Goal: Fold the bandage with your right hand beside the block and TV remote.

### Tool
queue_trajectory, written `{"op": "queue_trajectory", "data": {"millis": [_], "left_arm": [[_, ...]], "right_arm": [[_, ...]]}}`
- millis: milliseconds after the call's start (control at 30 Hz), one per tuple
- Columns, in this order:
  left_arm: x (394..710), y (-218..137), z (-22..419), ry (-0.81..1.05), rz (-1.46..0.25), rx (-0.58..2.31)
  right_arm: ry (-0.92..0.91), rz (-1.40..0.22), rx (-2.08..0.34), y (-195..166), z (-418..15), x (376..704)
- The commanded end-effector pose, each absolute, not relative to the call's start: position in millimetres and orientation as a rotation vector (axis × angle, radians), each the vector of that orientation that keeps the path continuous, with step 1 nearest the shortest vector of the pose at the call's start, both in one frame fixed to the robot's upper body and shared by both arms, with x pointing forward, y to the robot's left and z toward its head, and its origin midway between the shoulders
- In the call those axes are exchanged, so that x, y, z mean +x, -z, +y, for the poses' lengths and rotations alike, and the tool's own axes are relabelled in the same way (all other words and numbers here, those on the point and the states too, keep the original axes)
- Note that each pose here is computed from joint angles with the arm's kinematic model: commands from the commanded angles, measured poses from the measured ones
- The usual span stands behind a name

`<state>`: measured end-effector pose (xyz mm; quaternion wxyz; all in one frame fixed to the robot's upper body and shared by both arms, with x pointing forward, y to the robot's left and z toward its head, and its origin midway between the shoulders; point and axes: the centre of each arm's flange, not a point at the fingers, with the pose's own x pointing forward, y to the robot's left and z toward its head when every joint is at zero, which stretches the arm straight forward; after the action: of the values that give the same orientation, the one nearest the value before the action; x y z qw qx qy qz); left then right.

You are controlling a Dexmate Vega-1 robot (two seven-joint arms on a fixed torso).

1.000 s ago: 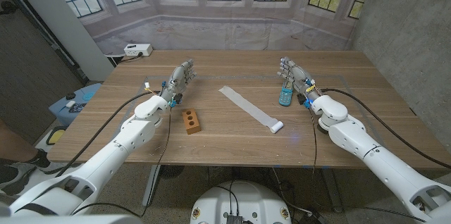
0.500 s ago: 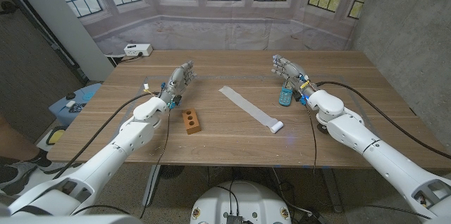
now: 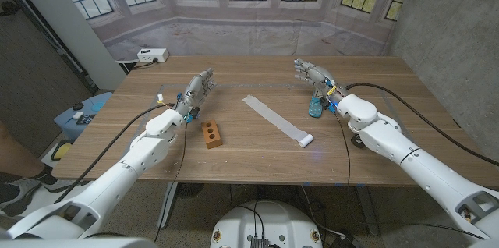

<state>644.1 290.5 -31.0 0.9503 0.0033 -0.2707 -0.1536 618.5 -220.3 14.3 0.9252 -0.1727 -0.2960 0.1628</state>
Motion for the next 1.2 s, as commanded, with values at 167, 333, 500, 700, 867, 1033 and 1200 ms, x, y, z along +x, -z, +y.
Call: {"op": "queue_trajectory", "data": {"millis": [167,333,500,700,867,1033,1200], "left_arm": [[640.5,34.4,288.0,0.312,-0.550,0.007],[638.8,35.0,287.1,0.307,-0.549,0.010],[636.9,36.2,286.3,0.306,-0.547,0.012],[633.1,38.0,285.7,0.305,-0.547,0.016],[630.2,40.1,285.3,0.306,-0.545,0.019],[627.9,41.7,284.0,0.310,-0.546,0.022],[625.5,43.2,282.2,0.314,-0.545,0.022]], "right_arm": [[-0.349,-0.612,-0.496,-28.9,-206.0,619.6],[-0.360,-0.615,-0.516,-31.7,-202.6,620.3],[-0.364,-0.621,-0.555,-34.4,-198.1,619.7],[-0.358,-0.630,-0.596,-36.5,-192.2,617.5],[-0.351,-0.642,-0.634,-38.7,-186.1,615.6],[-0.348,-0.652,-0.667,-40.8,-181.1,614.1],[-0.357,-0.658,-0.704,-43.4,-177.7,613.1]]}}
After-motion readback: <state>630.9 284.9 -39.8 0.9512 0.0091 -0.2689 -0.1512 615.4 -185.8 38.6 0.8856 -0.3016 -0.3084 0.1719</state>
